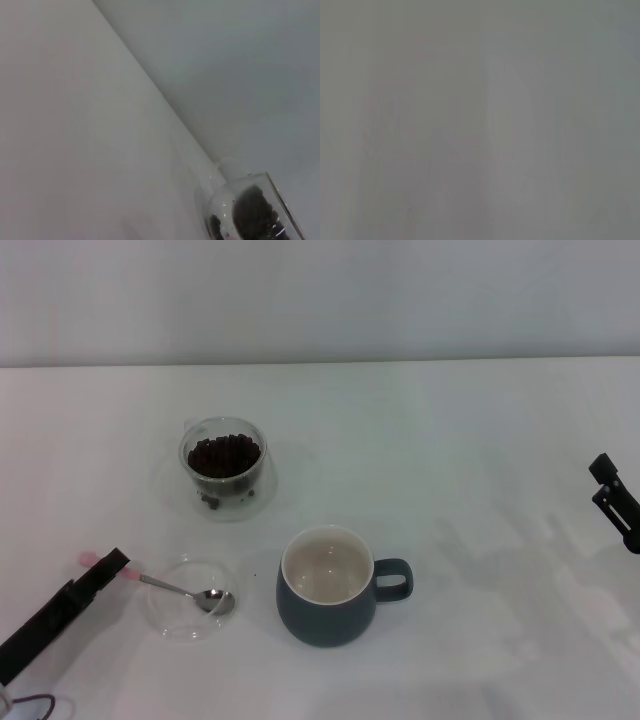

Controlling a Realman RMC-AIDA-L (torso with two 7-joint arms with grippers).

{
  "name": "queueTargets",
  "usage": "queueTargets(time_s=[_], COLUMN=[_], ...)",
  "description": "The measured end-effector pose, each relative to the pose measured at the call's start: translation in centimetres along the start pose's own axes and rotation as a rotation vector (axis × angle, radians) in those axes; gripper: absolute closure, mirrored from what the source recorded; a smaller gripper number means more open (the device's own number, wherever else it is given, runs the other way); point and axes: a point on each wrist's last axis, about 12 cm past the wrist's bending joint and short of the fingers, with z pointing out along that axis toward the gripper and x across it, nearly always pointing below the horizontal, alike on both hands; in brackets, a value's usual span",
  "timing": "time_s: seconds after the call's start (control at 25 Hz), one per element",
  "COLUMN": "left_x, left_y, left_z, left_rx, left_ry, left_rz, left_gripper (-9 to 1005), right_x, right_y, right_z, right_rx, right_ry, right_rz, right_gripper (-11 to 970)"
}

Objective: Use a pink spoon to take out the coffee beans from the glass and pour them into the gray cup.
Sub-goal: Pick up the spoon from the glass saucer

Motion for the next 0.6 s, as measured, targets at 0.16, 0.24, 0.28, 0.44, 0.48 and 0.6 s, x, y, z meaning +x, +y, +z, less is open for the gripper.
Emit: queueTargets(time_s=[0.16,0.24,0.28,0.44,0.48,0.6], left_x=[-0.03,-0.06,-0.07,-0.10,-0.11,-0.16], left_y=[-0.03,-0.02,-0.03,-0.09,-0.13,-0.31], left_z=[-0.19,-0.21,-0.21,-0.22,-0.22,-0.27], left_rx=[0.006,0.007,0.007,0.013,0.016,0.032], left_ry=[-0.014,-0.018,-0.020,-0.023,-0.024,-0.030], left_rz=[-0.001,-0.002,-0.002,0.001,0.003,0.009], left_gripper=[490,547,575,713,749,823], right_x=[0.02,0.04,0.05,0.09,0.09,0.13], right_y=[-0.02,-0.03,-0.04,-0.05,-0.05,-0.11], right_z=[-0.12,-0.21,-0.27,-0.43,-0.45,-0.47], right_rx=[0.003,0.004,0.005,0.008,0.009,0.010], right_ry=[0.002,0.003,0.004,0.007,0.007,0.012], right_rz=[0.000,0.000,0.000,0.001,0.003,0.008], right_gripper=[114,114,114,114,114,114])
